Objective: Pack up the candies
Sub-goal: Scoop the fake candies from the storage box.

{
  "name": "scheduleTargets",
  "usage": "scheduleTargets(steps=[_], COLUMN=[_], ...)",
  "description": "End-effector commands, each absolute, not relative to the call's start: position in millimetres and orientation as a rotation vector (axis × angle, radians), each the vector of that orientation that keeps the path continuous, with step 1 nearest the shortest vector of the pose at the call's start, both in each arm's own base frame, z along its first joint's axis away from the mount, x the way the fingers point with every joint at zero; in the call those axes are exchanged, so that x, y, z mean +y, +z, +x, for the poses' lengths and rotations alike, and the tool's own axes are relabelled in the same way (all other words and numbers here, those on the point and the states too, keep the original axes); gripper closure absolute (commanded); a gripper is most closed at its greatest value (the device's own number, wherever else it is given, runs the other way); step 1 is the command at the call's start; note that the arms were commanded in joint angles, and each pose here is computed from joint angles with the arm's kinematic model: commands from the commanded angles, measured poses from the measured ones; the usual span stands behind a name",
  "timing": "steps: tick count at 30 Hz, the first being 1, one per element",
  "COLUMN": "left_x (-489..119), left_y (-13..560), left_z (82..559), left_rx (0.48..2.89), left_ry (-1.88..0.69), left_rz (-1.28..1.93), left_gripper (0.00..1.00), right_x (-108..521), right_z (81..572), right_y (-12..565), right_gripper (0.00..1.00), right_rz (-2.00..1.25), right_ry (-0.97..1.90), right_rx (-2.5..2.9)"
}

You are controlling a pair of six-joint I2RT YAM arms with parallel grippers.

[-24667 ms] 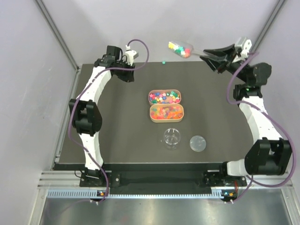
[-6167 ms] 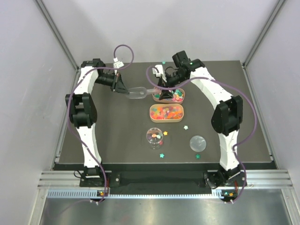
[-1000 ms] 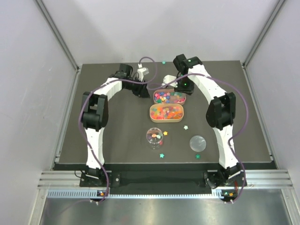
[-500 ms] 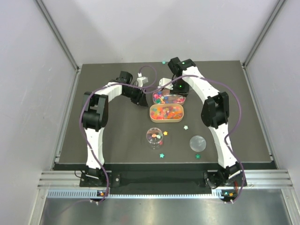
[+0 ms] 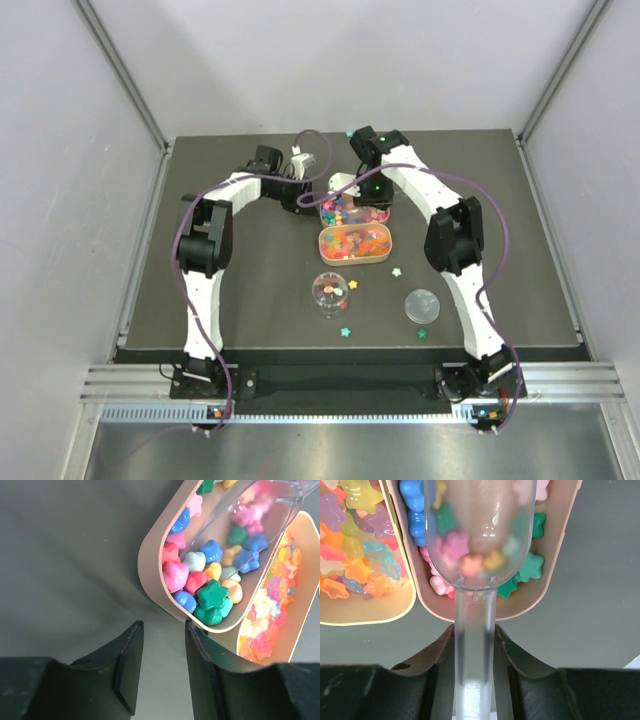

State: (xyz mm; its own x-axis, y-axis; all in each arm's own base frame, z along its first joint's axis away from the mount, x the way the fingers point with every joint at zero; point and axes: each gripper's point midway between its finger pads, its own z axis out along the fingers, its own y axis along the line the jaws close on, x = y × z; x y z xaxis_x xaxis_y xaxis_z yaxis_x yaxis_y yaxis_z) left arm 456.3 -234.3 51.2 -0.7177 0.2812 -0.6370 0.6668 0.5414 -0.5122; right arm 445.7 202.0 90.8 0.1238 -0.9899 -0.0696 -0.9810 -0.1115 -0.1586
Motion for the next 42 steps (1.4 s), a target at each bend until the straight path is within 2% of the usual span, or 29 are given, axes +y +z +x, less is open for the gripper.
scheduleTargets(steps=[1, 12, 26, 42], left_x=[-248, -243, -228, -186], left_y=[74, 79, 85, 101], left_z=[469, 456, 449, 479], left_rx=[2.204, 2.244, 2.292, 2.268], left_ry=[-1.083, -1.083, -1.031, -0.951], left_rz=[0.793, 0.823, 0.854, 0.803], left_gripper=[0.57, 0.57, 0.57, 0.58], right_x=[208, 209, 193, 174], right_z=[399, 392, 390, 393], right_y=[77, 54, 50, 79], right_gripper=[1.00, 1.00, 1.00, 1.00], right_rz=[-2.369, -2.300, -2.182, -2.102], right_ry=[0.202, 0.426, 0.649, 0.622], right_rx=[1.965, 2.019, 2.016, 1.976])
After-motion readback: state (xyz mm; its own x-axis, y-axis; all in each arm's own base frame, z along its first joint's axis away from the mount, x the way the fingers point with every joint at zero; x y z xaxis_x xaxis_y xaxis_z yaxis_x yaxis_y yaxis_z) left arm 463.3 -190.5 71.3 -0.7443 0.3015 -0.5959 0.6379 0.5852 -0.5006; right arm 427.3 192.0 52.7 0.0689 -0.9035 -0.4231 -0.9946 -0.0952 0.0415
